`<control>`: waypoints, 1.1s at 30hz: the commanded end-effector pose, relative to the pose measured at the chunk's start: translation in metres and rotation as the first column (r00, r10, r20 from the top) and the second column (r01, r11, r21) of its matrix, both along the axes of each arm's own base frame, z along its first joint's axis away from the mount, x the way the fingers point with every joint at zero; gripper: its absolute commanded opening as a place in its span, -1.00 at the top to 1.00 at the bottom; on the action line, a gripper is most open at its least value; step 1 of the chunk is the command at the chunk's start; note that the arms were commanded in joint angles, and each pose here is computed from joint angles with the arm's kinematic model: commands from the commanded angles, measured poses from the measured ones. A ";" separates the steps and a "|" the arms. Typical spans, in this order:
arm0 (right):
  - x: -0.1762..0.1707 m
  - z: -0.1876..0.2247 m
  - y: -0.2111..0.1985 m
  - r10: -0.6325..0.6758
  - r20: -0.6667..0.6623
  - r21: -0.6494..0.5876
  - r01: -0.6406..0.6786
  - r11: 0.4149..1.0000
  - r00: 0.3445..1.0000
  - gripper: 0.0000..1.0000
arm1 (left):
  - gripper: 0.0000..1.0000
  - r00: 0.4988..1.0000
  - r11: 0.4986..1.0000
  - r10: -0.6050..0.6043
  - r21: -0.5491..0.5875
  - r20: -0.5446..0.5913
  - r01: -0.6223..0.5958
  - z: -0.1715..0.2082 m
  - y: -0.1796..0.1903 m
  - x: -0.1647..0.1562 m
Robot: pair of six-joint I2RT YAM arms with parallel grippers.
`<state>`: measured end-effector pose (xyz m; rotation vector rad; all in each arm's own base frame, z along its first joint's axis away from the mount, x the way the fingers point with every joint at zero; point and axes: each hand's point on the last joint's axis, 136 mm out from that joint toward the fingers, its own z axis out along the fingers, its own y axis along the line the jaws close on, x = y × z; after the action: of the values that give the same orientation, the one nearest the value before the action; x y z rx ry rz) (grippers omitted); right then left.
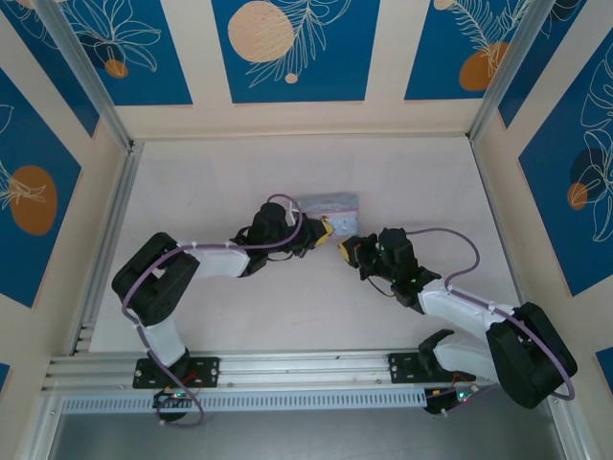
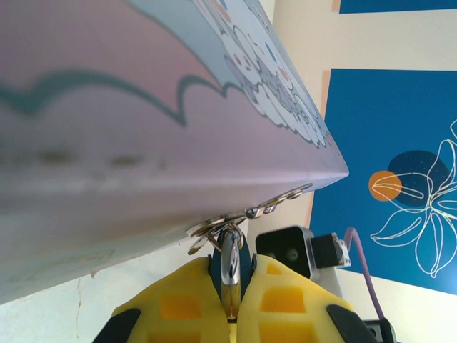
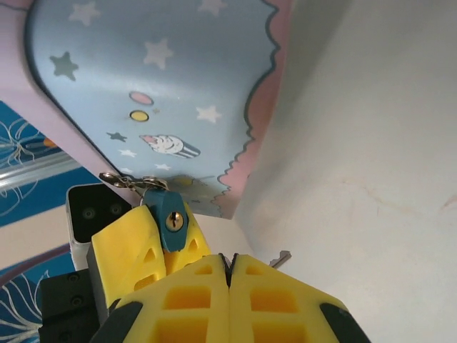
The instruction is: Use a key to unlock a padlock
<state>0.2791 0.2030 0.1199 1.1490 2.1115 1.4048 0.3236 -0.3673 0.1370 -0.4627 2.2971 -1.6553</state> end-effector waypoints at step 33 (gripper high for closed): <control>0.023 0.021 0.004 -0.168 -0.013 -0.037 0.167 0.985 0.986 1.00 | 1.00 0.999 0.999 0.040 -0.031 0.025 -0.039 0.016 0.008 0.004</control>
<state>0.2937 0.1998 0.1247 1.3136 2.0327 1.2328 0.3232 -0.3628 0.1337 -0.4997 2.2968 -1.6410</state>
